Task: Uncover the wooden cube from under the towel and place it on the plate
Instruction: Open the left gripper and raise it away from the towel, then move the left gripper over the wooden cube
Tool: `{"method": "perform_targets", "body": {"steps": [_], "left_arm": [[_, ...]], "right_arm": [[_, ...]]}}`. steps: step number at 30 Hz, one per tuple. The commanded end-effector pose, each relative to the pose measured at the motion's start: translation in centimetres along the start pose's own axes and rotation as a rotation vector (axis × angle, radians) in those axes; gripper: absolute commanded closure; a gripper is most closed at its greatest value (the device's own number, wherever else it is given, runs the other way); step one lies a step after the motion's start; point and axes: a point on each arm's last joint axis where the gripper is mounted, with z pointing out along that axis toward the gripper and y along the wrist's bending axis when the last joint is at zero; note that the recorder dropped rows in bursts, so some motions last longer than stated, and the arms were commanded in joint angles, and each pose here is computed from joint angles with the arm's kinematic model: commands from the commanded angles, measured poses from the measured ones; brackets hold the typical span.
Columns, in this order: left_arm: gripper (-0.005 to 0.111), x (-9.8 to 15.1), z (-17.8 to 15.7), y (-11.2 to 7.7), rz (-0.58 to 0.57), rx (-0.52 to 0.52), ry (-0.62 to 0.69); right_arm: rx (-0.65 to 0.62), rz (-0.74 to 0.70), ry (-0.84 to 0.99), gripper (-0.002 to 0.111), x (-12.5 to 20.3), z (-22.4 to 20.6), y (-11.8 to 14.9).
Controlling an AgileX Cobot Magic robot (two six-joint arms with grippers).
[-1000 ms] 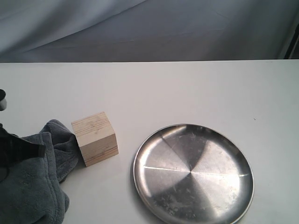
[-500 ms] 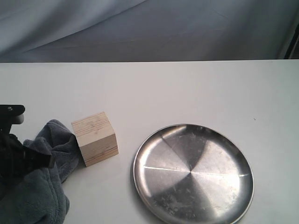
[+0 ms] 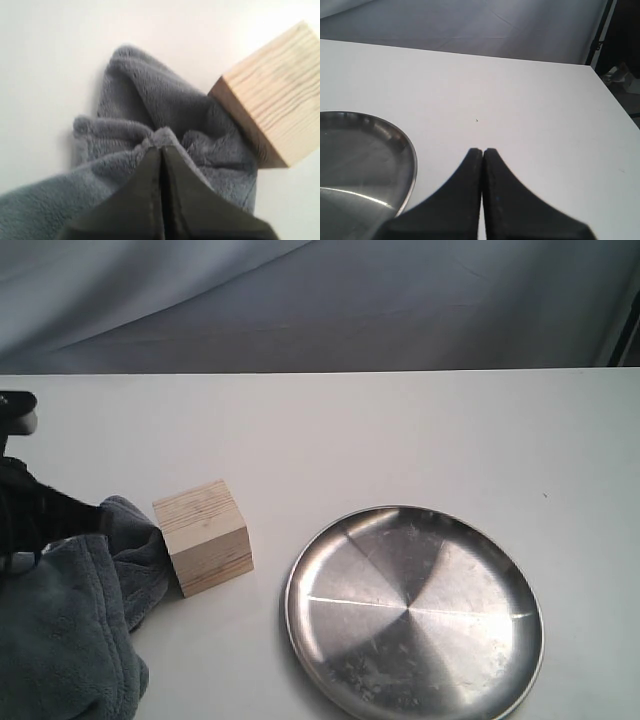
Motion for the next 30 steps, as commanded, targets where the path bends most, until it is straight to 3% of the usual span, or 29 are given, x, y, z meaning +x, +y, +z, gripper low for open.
{"method": "perform_targets", "body": {"steps": [1,5,9,21,30], "left_arm": [[0.106,-1.7,-3.4,-0.1,0.109,0.018,-0.232],[0.107,-2.4,-5.7,-0.2,0.259,0.009,-0.383],[0.107,-2.7,-6.2,-0.3,0.266,0.015,-0.436],[0.107,-3.2,-6.8,-2.6,0.393,0.075,-0.555],[0.107,-2.5,-7.0,-4.8,0.461,0.147,-0.544]], "right_arm": [[-0.003,0.001,-0.012,0.108,0.0,0.0,0.0],[-0.003,0.001,-0.012,0.108,0.0,0.0,0.0],[-0.003,0.001,-0.012,0.108,0.0,0.0,0.0],[-0.003,0.001,-0.012,0.108,0.0,0.0,0.0],[-0.003,0.001,-0.012,0.108,0.0,0.0,0.0]]}}
